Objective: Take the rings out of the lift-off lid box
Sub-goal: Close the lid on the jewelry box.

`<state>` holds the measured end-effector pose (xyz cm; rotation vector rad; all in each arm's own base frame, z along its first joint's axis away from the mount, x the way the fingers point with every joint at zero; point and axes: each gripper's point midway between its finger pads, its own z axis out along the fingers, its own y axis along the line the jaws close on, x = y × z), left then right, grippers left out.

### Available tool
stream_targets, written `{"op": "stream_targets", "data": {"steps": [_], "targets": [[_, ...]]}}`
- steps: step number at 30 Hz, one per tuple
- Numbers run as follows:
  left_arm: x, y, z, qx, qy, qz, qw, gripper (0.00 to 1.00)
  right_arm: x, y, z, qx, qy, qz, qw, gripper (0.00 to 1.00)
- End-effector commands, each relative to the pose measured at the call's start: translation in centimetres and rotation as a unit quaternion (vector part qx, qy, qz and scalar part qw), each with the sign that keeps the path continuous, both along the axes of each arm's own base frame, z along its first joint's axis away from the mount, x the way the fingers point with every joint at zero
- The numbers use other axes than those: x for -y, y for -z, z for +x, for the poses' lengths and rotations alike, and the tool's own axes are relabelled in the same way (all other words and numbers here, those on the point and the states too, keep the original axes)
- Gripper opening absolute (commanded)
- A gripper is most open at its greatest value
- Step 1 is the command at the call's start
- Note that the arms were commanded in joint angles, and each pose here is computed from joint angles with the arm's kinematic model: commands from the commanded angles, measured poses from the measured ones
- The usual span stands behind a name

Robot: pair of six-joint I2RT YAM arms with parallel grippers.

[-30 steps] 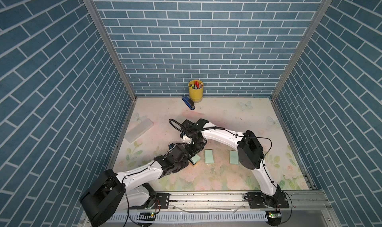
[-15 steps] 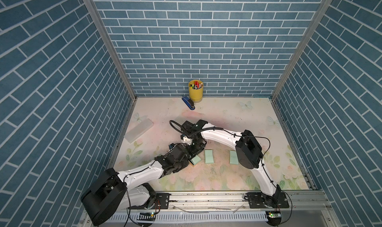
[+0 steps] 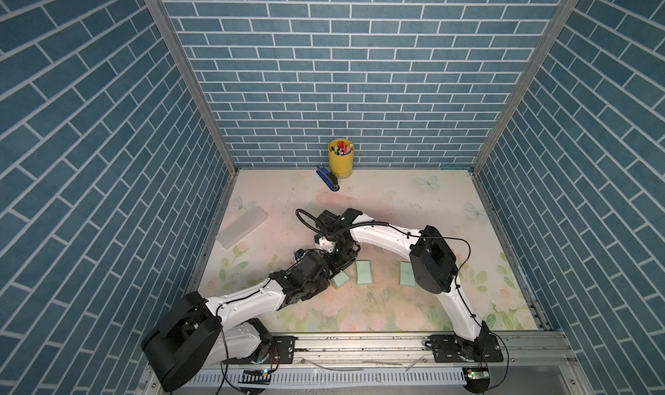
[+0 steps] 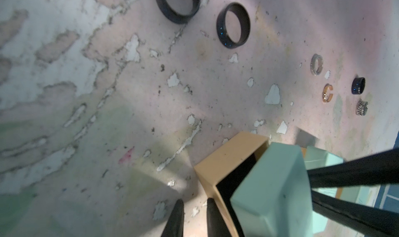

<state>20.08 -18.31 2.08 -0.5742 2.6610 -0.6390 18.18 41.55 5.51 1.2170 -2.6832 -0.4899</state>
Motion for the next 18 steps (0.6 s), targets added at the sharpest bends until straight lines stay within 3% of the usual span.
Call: {"op": "stream_targets", "data": {"steps": [1, 11, 18], "targets": [[-0.2, 0.2, 0.2, 0.003, 0.0, 0.003, 1.0, 0.22, 0.1, 1.6, -0.9, -0.02, -0.016, -0.009, 1.0, 0.49], [-0.3, 0.3, 0.2, 0.002, -0.001, 0.003, 1.0, 0.22, -0.3, 2.2, -1.3, -0.025, -0.016, -0.007, 1.0, 0.52], [-0.8, 0.0, 0.0, 0.002, -0.004, 0.008, 1.0, 0.22, -0.4, 0.6, -0.8, -0.007, -0.016, 0.007, 1.0, 0.62]]}}
